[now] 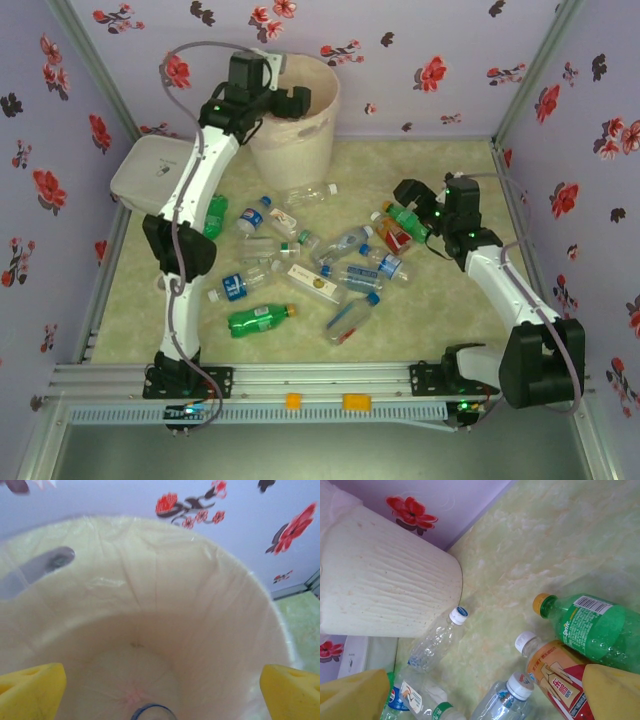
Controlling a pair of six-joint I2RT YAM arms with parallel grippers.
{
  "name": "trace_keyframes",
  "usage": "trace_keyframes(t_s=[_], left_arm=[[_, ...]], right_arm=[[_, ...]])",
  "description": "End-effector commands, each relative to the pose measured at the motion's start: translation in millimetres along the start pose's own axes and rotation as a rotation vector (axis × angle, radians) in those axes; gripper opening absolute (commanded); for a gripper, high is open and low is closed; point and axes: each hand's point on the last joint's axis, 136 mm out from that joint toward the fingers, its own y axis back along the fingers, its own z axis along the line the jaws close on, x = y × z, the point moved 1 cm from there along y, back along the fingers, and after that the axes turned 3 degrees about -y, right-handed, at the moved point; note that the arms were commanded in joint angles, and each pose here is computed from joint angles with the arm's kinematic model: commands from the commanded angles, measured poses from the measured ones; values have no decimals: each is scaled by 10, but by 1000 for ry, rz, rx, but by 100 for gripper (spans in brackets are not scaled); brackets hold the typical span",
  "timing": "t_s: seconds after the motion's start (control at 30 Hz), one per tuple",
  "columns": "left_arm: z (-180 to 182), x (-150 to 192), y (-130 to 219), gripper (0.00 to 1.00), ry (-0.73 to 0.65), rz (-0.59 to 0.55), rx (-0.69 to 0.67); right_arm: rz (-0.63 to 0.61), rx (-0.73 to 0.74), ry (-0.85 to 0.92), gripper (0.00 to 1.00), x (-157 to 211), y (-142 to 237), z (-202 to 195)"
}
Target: Put the plastic bottles in the bin
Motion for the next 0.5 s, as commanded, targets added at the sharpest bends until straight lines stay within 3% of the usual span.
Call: trace_keyframes(t_s=[0.0, 0.23, 0.47], left_arm=[[-95, -539, 617, 100, 1, -153, 28], [-73, -546, 1076, 100, 17, -183, 2], [155, -113, 1446, 100, 35, -171, -129]], right_arm=[[-39, 5, 73, 100, -4, 55, 101], [-7, 25, 69, 100, 46, 6, 149], [5, 43, 36, 100, 123, -102, 127]])
